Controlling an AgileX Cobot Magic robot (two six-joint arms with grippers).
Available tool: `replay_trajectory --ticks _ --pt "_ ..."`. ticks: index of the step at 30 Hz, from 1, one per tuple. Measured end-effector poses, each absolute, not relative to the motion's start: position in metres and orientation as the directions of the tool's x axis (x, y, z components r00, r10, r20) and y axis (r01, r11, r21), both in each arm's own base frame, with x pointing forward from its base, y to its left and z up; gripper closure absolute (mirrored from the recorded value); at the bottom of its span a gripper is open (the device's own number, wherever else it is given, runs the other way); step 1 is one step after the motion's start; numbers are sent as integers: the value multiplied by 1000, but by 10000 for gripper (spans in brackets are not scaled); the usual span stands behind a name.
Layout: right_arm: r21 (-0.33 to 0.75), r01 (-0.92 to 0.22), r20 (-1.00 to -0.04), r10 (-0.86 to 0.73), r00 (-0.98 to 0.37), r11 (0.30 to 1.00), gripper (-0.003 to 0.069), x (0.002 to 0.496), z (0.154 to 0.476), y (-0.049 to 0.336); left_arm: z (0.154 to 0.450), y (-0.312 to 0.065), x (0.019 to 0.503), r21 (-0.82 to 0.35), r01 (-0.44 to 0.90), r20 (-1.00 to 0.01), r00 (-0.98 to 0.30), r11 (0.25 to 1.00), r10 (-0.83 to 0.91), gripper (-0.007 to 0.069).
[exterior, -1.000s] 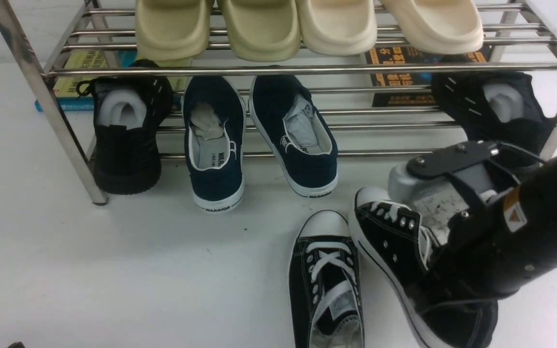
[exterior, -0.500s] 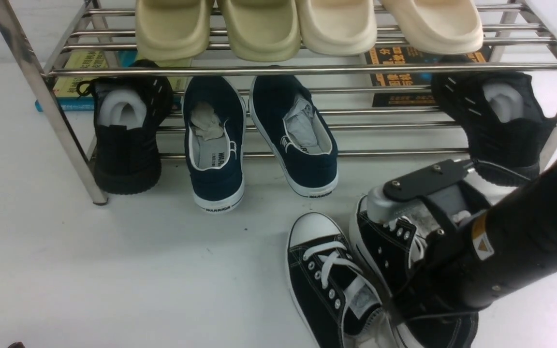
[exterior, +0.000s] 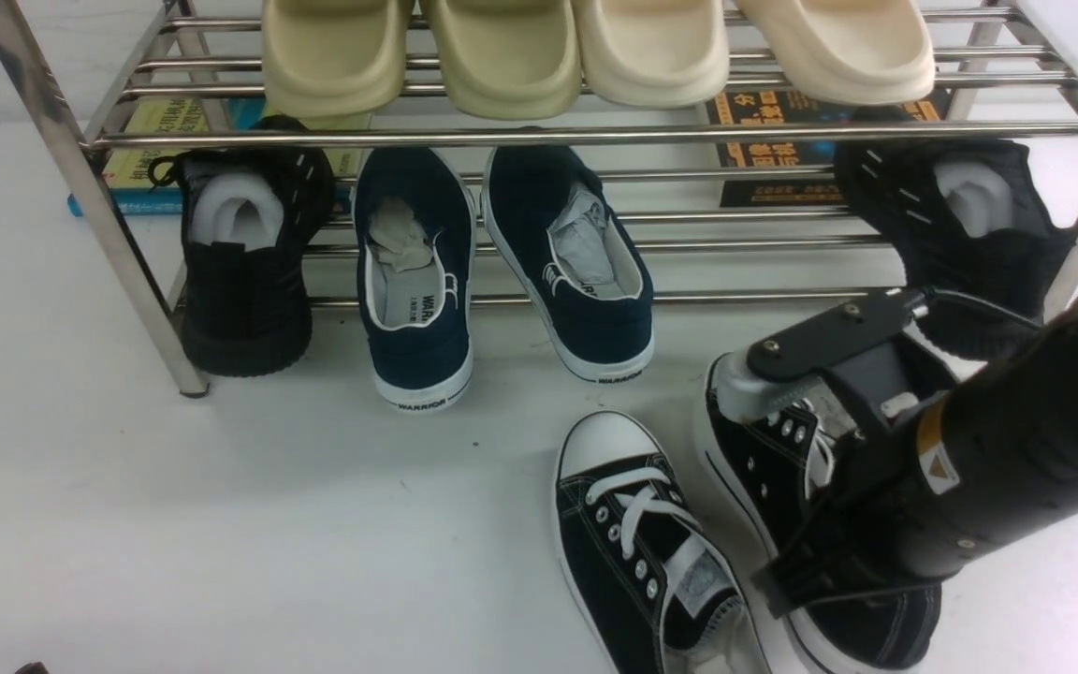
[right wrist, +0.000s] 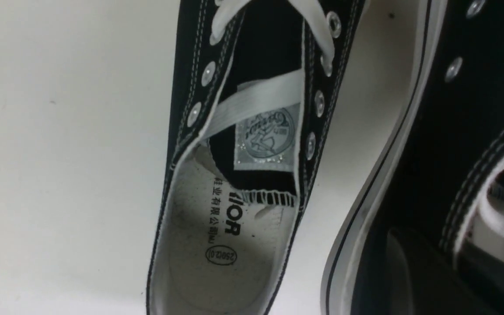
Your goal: Take the shoes off the shelf with your hand on the white table.
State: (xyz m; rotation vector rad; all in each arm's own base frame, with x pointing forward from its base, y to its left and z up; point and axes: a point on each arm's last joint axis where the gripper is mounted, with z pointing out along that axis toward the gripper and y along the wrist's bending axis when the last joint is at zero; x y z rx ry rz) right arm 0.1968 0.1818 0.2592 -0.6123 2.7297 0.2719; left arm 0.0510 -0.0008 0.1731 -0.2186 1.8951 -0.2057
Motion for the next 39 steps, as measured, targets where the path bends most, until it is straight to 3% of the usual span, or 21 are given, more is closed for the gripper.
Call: replay_trajectory --ticks 14,27,34,38,39 --pt "163 -378 -172 -351 -921 912 635 204 214 201 173 -1 51 -249 -50 -912 -324 967 -252 384" --pt "332 -300 -175 -255 -951 894 625 204 215 216 173 -1 51 -249 -50 -912 -324 967 -252 384" --pt "341 -301 -175 -254 -951 891 611 204 215 217 173 -1 51 -249 -50 -912 -324 967 -252 384" --pt "336 -310 -159 -271 -949 889 564 202 215 216 173 -1 51 -249 -50 -912 -324 967 -252 384" --pt "339 -308 -143 -275 -951 889 512 201 215 216 173 -1 51 -249 -50 -912 -324 967 -252 384"
